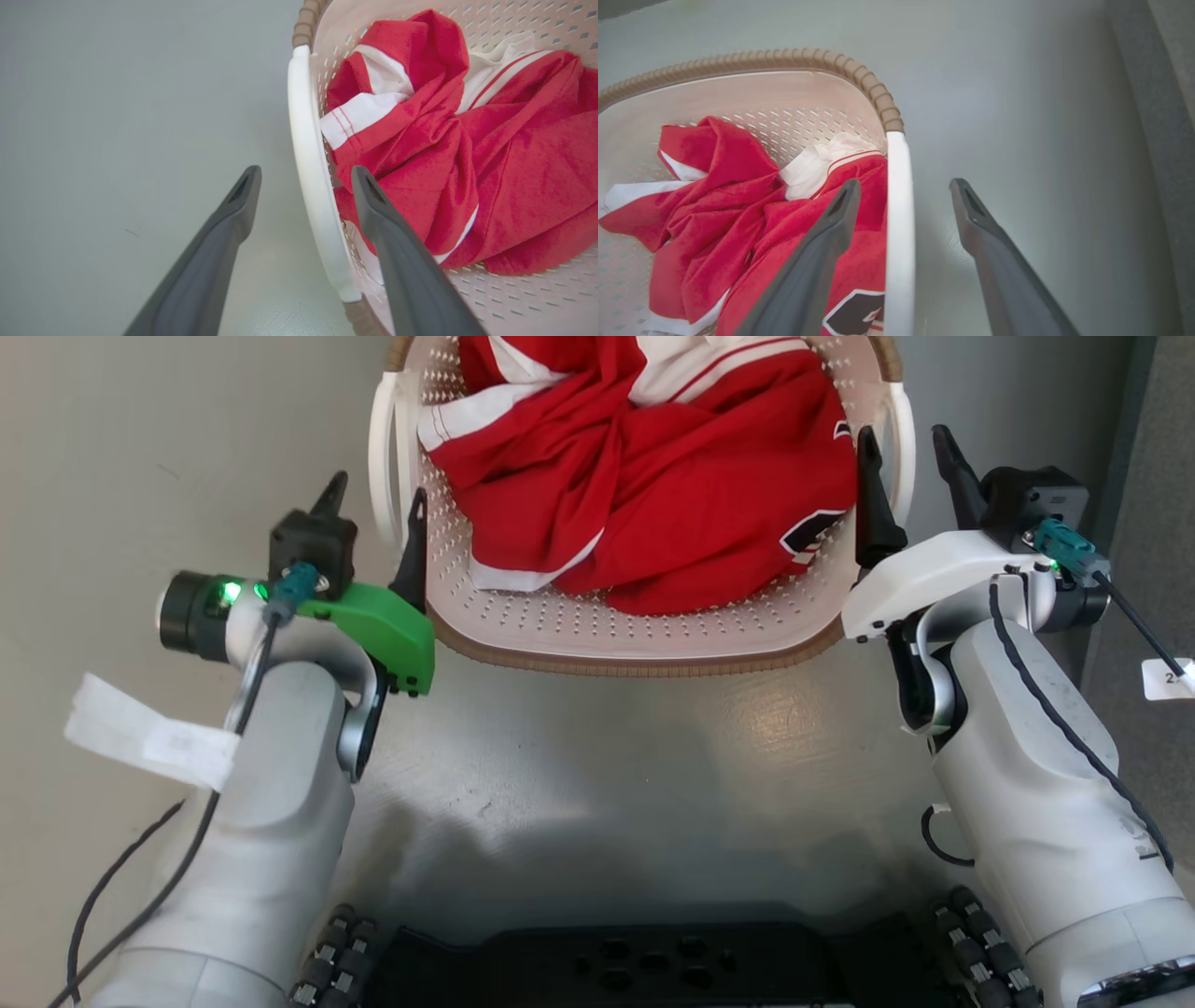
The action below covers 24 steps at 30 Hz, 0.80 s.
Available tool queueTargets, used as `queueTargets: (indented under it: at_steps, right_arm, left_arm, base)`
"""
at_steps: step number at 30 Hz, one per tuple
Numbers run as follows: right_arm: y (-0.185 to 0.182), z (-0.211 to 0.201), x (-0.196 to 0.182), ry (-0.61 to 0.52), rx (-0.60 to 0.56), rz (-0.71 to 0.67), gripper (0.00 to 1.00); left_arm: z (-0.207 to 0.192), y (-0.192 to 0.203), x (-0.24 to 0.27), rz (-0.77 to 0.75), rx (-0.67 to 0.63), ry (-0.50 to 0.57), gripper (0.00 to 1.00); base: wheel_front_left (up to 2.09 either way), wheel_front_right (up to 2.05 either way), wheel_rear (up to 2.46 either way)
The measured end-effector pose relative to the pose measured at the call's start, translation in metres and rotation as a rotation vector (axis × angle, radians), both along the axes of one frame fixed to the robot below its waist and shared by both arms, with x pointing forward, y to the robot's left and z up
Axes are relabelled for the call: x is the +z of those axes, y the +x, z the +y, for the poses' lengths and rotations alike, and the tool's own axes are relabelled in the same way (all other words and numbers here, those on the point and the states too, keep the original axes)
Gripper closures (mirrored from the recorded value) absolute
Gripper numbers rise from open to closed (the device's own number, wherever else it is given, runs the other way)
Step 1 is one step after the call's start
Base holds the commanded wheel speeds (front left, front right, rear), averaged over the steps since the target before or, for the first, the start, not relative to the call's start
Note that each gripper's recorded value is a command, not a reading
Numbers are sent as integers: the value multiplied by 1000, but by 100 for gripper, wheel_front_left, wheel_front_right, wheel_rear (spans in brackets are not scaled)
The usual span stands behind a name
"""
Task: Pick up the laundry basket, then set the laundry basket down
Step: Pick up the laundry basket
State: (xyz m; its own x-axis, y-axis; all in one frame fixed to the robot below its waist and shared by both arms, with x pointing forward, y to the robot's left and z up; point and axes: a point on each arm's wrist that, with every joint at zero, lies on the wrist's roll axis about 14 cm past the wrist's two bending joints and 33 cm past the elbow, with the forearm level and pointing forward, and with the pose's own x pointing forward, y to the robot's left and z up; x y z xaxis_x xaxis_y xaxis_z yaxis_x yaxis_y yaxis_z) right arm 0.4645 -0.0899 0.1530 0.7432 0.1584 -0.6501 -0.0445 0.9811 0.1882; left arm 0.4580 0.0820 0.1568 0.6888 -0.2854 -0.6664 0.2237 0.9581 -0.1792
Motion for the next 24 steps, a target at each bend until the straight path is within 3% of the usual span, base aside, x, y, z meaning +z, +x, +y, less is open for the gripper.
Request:
queueTargets:
  at_steps: [24]
  right_arm:
    - [-14, 7, -35, 22, 12, 106, 0]
  left_arm:
    - [-7, -1, -31, 78, -27, -13, 0]
  base:
    - [0, 0, 0]
